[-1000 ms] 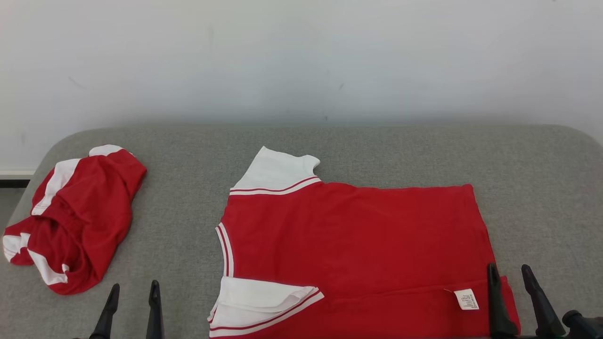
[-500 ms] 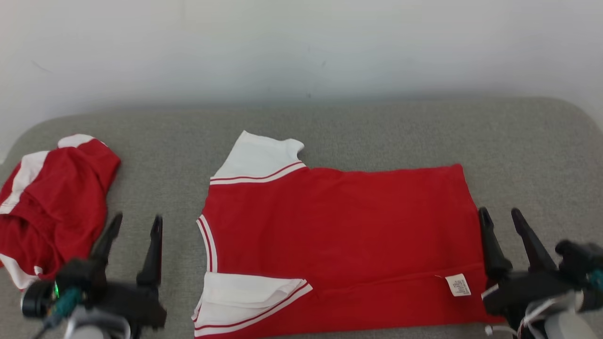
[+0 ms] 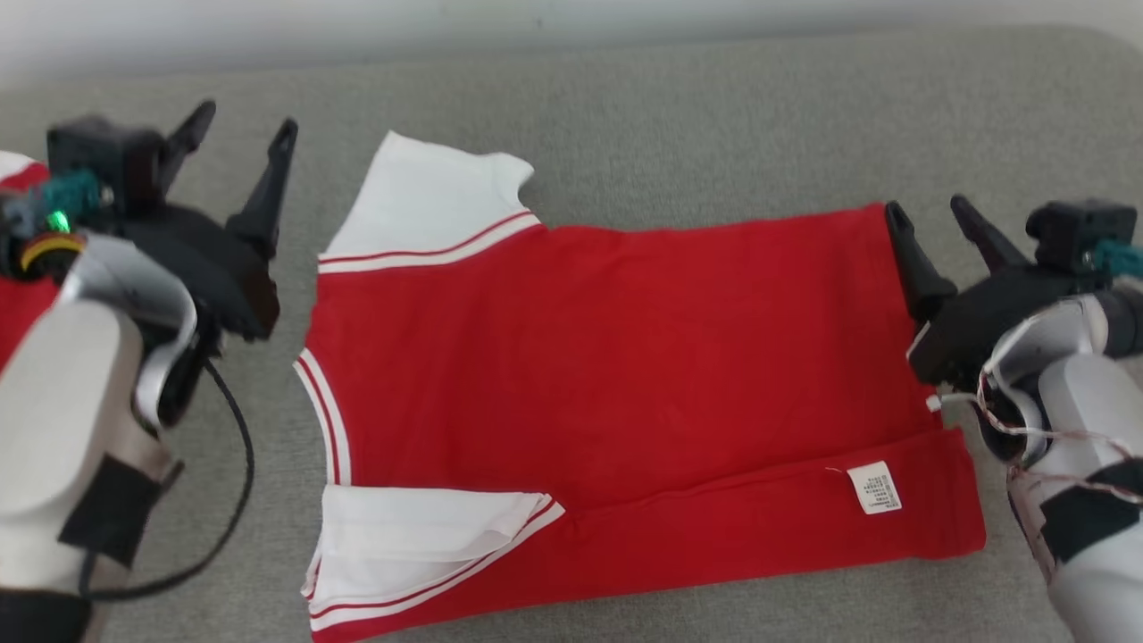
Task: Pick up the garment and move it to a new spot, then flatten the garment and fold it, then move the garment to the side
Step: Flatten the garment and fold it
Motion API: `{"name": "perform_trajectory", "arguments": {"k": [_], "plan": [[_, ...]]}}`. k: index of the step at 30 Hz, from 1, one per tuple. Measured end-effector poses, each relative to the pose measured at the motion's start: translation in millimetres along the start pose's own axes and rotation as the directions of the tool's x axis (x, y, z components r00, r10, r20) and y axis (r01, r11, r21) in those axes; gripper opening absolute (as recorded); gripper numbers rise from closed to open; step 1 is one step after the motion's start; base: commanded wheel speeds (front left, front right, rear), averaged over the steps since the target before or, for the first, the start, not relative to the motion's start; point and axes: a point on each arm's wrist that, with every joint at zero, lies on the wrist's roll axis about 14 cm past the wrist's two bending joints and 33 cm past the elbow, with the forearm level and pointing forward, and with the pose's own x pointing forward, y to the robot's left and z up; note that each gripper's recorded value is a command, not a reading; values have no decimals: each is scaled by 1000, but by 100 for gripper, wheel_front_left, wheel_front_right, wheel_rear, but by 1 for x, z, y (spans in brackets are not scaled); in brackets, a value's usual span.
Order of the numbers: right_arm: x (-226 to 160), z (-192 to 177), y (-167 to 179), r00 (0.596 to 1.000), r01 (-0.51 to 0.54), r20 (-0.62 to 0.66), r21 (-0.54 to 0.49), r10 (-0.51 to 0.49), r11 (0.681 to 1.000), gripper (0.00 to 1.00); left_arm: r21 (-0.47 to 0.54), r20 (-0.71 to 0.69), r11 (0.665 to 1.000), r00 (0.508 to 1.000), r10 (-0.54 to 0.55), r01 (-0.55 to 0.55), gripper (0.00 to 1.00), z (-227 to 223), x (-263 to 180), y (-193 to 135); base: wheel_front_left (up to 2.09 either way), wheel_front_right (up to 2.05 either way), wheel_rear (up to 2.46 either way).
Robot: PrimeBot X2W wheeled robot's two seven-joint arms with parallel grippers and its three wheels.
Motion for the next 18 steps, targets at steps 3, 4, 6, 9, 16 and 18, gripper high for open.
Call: {"name": "perform_trajectory", "arguments": {"k": [3, 4, 6, 9, 16, 18], "plan": [[17, -13, -7, 996, 11, -83, -24, -12, 1000, 100, -27, -71, 999, 997, -32, 30, 100, -11, 26, -1, 0, 0, 0], [22, -16, -9, 994, 14, -105, -28, -17, 1000, 100, -37, -104, 999, 994, -40, 36, 100, -17, 33, 0, 0, 0, 0], [31, -23, -12, 989, 17, -147, -36, -22, 999, 100, -52, -147, 998, 988, -49, 42, 100, -27, 47, 2, 0, 0, 0], [41, -26, -12, 984, 14, -179, -45, -22, 999, 100, -84, -252, 996, 966, -62, 42, 100, -51, 62, 5, 0, 0, 0], [44, -42, -35, 957, 71, -278, -40, -80, 997, 100, -90, -338, 992, 934, -119, 93, 100, -77, 96, -10, 0, 0, 0], [45, -47, -37, 953, 80, -292, -34, -86, 996, 100, -95, -380, 990, 916, -132, 103, 100, -93, 101, -15, 0, 0, 0]]}}
